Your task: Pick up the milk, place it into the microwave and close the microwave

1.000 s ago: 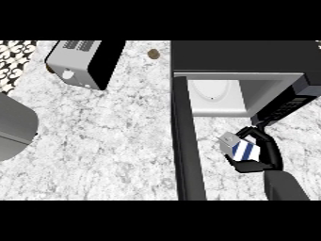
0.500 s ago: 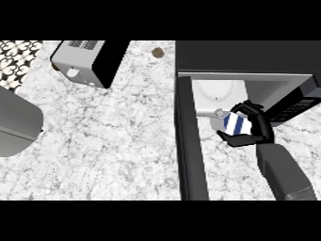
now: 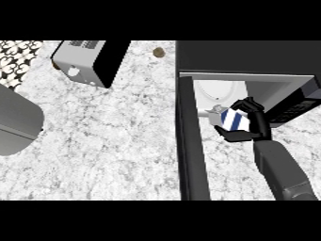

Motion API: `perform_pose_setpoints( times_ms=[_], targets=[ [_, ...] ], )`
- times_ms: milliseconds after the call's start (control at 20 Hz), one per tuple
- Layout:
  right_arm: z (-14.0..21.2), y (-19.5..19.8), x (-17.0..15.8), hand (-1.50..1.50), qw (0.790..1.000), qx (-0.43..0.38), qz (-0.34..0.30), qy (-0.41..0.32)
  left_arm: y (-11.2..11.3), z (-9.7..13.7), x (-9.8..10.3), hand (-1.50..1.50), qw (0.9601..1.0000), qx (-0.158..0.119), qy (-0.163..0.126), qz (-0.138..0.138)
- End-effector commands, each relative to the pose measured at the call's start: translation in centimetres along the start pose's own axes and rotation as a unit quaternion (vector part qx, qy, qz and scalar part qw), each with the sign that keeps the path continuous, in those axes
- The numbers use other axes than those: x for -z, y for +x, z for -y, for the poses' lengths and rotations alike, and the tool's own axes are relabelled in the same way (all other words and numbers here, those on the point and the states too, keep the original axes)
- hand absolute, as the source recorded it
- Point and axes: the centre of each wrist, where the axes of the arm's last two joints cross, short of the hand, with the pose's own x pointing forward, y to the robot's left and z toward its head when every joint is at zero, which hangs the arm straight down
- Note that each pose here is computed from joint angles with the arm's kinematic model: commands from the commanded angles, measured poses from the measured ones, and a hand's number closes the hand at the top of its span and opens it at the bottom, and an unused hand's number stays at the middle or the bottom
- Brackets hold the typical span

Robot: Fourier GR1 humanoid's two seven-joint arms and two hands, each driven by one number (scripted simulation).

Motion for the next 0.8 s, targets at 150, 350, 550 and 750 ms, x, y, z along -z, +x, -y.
perform_pose_setpoints(
  times_ms=[150,350,550,750],
  targets=[
    [5.7,6.0,7.3,1.5,0.989,-0.13,0.043,-0.053,0.4,0.3,1.3,-1.5,0.9991,-0.013,-0.014,0.039],
    [5.0,6.2,7.7,1.5,0.985,-0.146,0.039,-0.086,0.2,-0.3,1.6,-1.5,0.9994,-0.012,-0.02,0.026],
    [5.5,6.4,7.8,1.5,0.981,-0.162,0.039,-0.102,0.1,-0.1,2.0,-1.5,0.9989,-0.014,-0.029,0.035],
    [5.9,5.9,7.2,1.5,0.978,-0.164,0.042,-0.125,-0.2,-0.7,2.5,-1.5,0.9984,-0.008,-0.038,0.042]
  ],
)
